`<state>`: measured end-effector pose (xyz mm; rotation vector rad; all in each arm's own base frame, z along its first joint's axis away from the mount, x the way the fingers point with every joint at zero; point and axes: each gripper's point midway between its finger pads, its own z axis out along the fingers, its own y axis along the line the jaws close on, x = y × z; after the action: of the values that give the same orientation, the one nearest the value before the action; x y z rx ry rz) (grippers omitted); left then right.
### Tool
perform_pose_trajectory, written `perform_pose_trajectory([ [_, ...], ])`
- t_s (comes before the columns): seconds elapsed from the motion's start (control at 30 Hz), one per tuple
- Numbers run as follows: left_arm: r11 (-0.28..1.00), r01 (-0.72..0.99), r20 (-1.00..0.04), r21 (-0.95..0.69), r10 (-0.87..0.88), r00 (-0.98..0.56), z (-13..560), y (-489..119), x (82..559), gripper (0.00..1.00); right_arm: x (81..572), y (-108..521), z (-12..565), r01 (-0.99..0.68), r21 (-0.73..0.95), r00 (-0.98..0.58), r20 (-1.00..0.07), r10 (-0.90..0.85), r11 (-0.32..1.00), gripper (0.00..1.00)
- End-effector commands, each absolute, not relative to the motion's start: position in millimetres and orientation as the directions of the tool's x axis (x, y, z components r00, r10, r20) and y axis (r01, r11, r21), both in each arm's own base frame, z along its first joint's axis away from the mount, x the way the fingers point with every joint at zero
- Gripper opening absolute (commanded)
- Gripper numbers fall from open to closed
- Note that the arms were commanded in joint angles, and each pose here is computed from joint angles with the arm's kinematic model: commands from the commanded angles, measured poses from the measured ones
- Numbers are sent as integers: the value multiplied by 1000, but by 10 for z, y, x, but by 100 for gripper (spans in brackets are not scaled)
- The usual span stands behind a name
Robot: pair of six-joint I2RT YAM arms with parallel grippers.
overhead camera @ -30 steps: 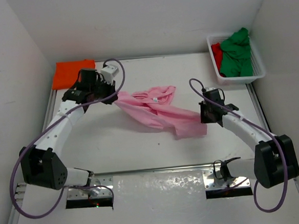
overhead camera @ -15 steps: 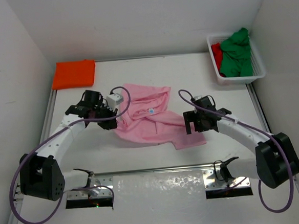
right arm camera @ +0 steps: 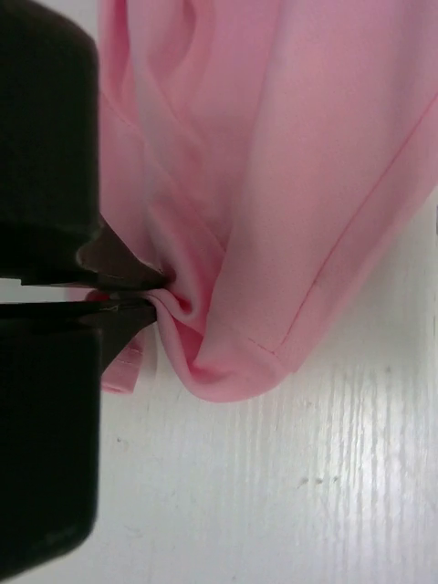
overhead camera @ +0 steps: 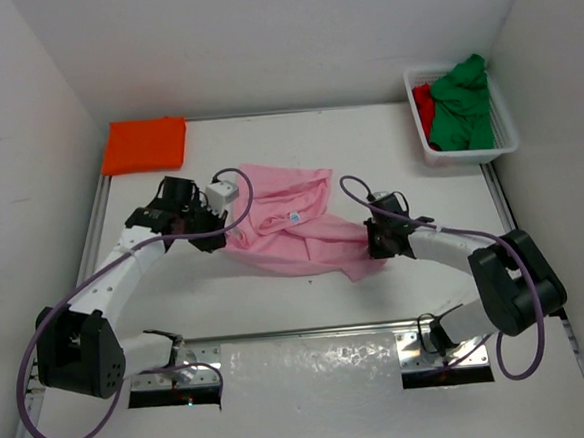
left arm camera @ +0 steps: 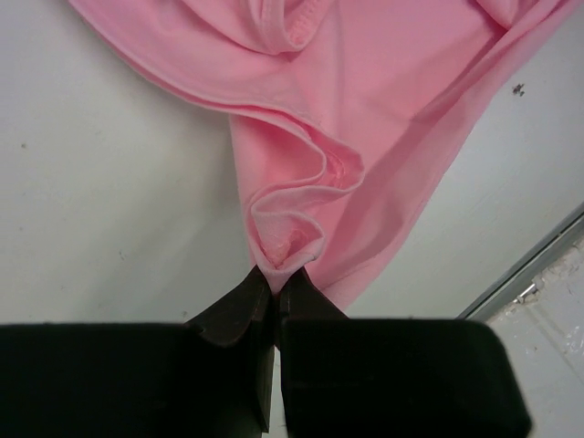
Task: Fold and stack the t-shirts
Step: Flatten out the tshirt
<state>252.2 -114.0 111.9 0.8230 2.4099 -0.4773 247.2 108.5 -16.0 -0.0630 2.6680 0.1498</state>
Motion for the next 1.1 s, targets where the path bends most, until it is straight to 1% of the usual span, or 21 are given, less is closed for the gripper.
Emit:
perform_pose_trajectory([
  [0.0,777,624,-645,-85,434,-629,1270,-1070,2667,0,2046,1121,-437,-39,149,-951,-310,9,988,0],
  [0.1,836,548,-643,-23,408,-649,1294,-927,2832,0,2332,1237,-162,-58,181,-922,-387,17,982,0],
  [0.13,848,530,-643,-10,401,-653,1295,-894,2915,0,2585,1335,58,-83,201,-894,-447,16,976,0],
  [0.2,864,503,-680,30,387,-623,1518,-863,3160,0,2906,1441,313,-112,234,-873,-488,18,966,0],
  [0.23,869,491,-725,57,374,-579,1794,-870,3433,0,3286,1587,746,-164,266,-833,-553,11,950,0],
  [0.27,874,479,-754,80,368,-545,1995,-862,3602,0,3471,1626,786,-166,273,-842,-539,8,947,0],
  [0.3,893,439,-756,104,358,-548,2070,-783,3816,0,4034,1649,1446,-191,294,-754,-654,52,937,0],
  [0.33,907,396,-833,145,328,-445,2704,-767,4108,0,4186,1613,1679,-185,301,-751,-658,63,936,0],
  [0.4,932,335,-877,139,273,-396,3156,-660,4395,0,4590,1501,2179,-175,280,-684,-724,88,944,0],
  [0.43,936,315,-920,159,256,-296,3725,-647,4449,0,4766,1428,2813,-191,230,-581,-810,79,954,0],
  [0.47,934,308,-932,179,261,-250,3948,-626,4469,0,4806,1373,3047,-188,206,-541,-838,74,960,0],
  [0.5,933,300,-939,197,268,-217,4115,-608,4451,0,4824,1288,3495,-191,188,-456,-886,82,963,0],
  [0.57,931,278,-953,236,277,-119,4559,-581,4354,0,4745,1124,3775,-174,155,-401,-913,74,973,0],
  [0.6,929,272,-957,249,278,-75,4782,-575,4240,0,4611,1095,4049,-192,140,-334,-940,69,971,0],
  [0.67,924,278,-958,261,283,-41,4957,-584,4124,0,4464,982,4285,-168,116,-263,-962,69,979,0],
  [0.7,923,281,-958,263,284,-35,5015,-582,4035,0,4285,924,4501,-168,111,-201,-977,76,980,0],
  [0.77,918,285,-959,276,284,14,5225,-589,3836,0,4096,827,4695,-145,103,-138,-987,83,984,0],
  [0.8,917,286,-958,280,286,22,5291,-583,3740,0,3888,763,4869,-143,98,-83,-993,87,985,0],
  [0.9,914,263,-951,307,300,68,5503,-529,3449,0,3598,676,5037,-139,88,-17,-996,87,986,0],
  [0.93,914,256,-949,315,305,77,5541,-512,3382,0,3382,633,5195,-144,90,32,-995,95,985,0],
  [1.07,909,266,-947,320,298,120,5690,-519,3027,0,2942,663,5407,-219,86,110,-988,112,972,0],
])
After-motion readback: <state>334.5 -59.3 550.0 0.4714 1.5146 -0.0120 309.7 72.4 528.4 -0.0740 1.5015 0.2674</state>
